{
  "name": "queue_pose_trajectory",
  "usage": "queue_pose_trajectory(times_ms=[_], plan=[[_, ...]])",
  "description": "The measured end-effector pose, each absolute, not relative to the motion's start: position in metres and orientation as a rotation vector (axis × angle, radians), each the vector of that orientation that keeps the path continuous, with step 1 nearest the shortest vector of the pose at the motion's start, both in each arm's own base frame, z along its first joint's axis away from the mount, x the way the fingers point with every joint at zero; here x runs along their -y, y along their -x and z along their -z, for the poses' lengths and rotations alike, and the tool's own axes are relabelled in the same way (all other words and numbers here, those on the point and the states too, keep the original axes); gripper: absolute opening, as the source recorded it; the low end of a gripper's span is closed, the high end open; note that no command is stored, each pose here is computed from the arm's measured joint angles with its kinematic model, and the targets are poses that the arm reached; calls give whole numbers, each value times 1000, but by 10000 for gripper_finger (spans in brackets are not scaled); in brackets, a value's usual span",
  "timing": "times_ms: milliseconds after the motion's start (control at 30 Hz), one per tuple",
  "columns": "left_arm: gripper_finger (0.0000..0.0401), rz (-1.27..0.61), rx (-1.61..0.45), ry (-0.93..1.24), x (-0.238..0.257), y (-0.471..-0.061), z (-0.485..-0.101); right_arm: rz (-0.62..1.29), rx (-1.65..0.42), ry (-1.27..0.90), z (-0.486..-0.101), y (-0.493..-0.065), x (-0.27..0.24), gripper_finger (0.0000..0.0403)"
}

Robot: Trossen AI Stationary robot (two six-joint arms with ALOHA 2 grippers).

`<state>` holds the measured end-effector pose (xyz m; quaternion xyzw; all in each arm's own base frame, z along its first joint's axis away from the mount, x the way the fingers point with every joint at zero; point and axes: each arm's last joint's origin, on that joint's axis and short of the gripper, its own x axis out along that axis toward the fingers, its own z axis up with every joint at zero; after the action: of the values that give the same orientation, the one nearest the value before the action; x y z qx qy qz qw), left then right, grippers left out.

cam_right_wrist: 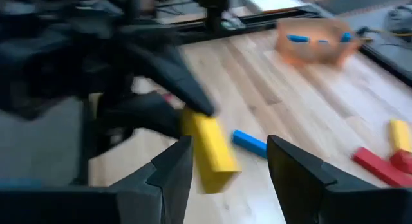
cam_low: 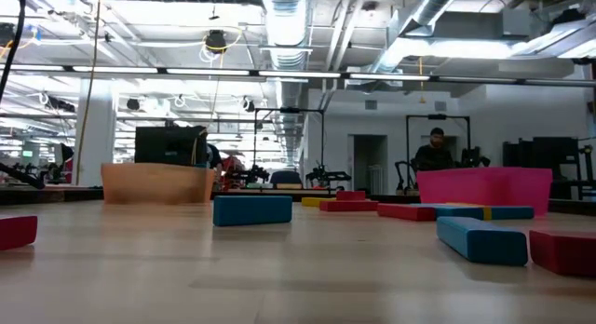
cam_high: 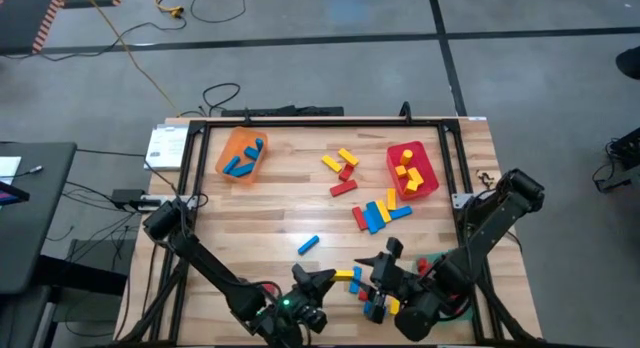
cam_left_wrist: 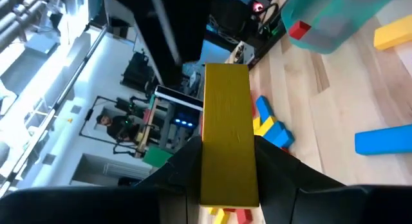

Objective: Sort blocks
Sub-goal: Put the yellow rectangle block into the red bin

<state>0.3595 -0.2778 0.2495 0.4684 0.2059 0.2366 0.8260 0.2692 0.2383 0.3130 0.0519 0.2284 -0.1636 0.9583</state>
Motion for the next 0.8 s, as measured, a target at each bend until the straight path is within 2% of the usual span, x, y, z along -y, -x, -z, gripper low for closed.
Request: queue_pose_trajectory(times_ms=[200, 633, 800], plan=[[103, -502, -418, -999, 281, -360, -254, 299, -474, -94, -313, -273, -238, 210], [103, -482, -392, -1015, 289, -356, -259, 204, -469, -117, -286, -282, -237, 210], [103, -466, -389, -1015, 290, -356, -259, 174, -443, -116, -289, -285, -240, 194]])
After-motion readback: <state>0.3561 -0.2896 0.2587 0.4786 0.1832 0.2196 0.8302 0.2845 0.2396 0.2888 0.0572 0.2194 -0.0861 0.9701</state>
